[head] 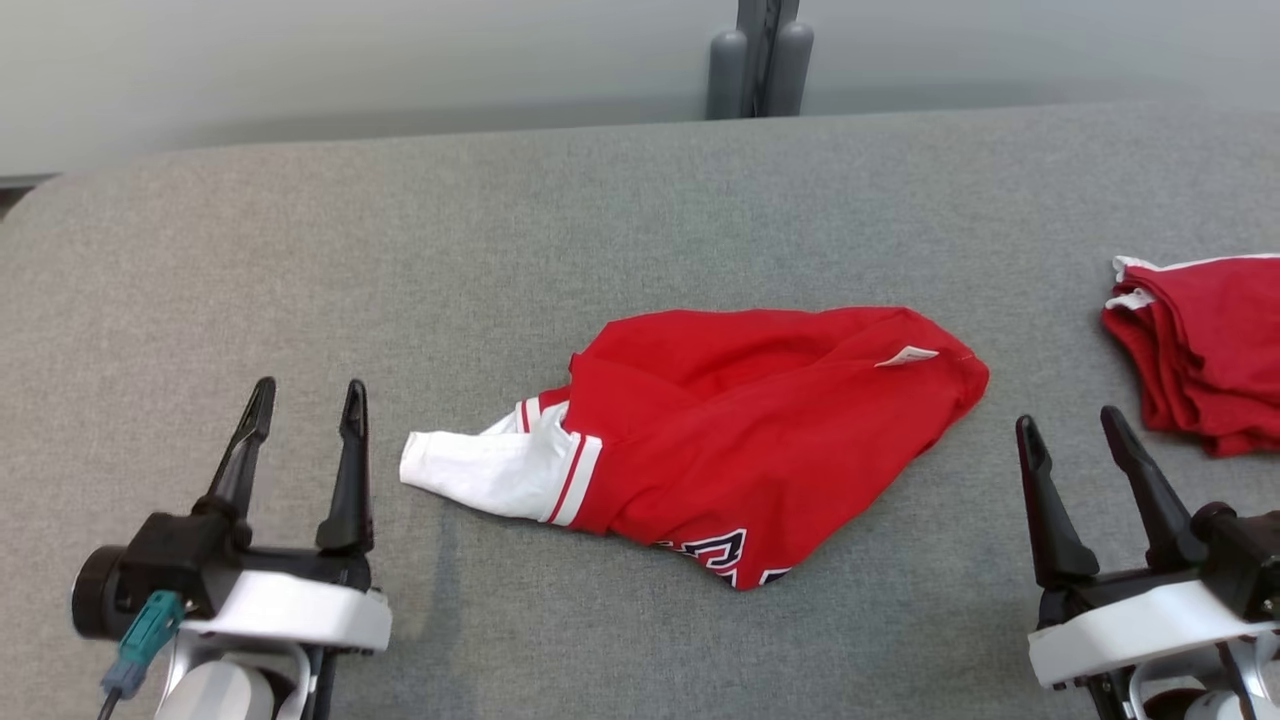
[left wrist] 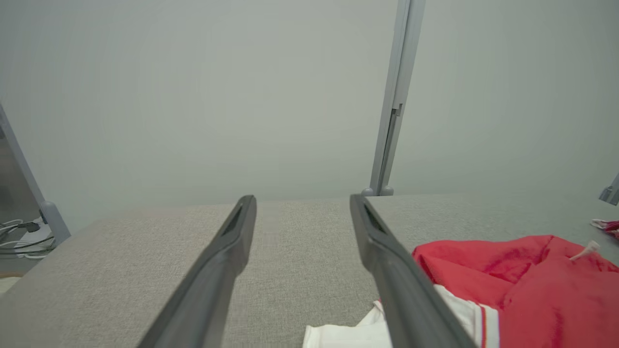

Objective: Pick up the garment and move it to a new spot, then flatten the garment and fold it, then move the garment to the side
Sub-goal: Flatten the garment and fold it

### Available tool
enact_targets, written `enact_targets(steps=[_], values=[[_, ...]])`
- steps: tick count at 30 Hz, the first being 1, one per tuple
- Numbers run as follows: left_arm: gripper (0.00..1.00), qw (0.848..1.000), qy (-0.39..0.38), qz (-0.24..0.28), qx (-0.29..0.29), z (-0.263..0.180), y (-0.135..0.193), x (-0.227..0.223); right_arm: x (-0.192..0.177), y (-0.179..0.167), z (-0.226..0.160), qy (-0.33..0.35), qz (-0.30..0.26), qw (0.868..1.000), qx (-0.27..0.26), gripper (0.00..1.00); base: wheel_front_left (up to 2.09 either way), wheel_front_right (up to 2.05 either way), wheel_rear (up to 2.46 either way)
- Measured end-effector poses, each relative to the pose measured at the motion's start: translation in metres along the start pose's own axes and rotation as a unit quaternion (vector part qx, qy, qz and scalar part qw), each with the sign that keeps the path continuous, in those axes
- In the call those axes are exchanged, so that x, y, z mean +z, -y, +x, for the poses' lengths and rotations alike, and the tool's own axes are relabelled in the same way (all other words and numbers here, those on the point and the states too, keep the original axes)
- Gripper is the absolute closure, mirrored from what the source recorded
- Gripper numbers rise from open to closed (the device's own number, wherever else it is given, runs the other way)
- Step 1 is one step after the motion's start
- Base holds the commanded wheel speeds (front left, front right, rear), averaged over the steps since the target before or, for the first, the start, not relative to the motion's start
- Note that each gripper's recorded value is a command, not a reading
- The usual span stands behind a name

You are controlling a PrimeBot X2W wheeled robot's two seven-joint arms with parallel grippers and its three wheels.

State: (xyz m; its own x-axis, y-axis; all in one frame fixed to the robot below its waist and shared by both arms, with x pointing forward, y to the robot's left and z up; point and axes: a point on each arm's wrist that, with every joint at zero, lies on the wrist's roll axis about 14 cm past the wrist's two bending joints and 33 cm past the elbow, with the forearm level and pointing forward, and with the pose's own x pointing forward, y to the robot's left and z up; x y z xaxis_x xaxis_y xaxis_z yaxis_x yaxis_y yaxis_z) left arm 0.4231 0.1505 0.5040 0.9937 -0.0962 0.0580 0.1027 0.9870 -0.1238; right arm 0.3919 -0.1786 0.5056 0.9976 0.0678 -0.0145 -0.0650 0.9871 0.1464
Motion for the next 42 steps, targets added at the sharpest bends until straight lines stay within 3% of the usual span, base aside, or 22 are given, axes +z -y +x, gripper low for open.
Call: enact_targets(steps=[10, 23, 29, 42], values=[[0.0, 1.0, -0.026, 0.002, 0.016, -0.031, -0.015, -0.005, 0.006, -0.002, -0.014, 0.0, -0.005, 1.0, 0.001, 0.0, 0.0, 0.0, 0.0], [0.0, 0.999, -0.042, -0.007, 0.019, -0.037, -0.017, -0.009, 0.008, -0.009, -0.01, 0.003, -0.004, 1.0, 0.012, 0.0, 0.0, 0.0, 0.0], [0.0, 0.996, -0.086, -0.009, -0.029, -0.008, 0.003, -0.019, 0.001, -0.012, 0.0, -0.007, 0.0, 1.0, 0.018, 0.0, 0.0, 0.0, 0.0], [0.0, 0.947, -0.309, -0.025, -0.083, 0.004, 0.012, -0.131, -0.022, 0.006, 0.007, -0.032, 0.008, 0.999, -0.008, 0.0, 0.0, 0.0, 0.0]])
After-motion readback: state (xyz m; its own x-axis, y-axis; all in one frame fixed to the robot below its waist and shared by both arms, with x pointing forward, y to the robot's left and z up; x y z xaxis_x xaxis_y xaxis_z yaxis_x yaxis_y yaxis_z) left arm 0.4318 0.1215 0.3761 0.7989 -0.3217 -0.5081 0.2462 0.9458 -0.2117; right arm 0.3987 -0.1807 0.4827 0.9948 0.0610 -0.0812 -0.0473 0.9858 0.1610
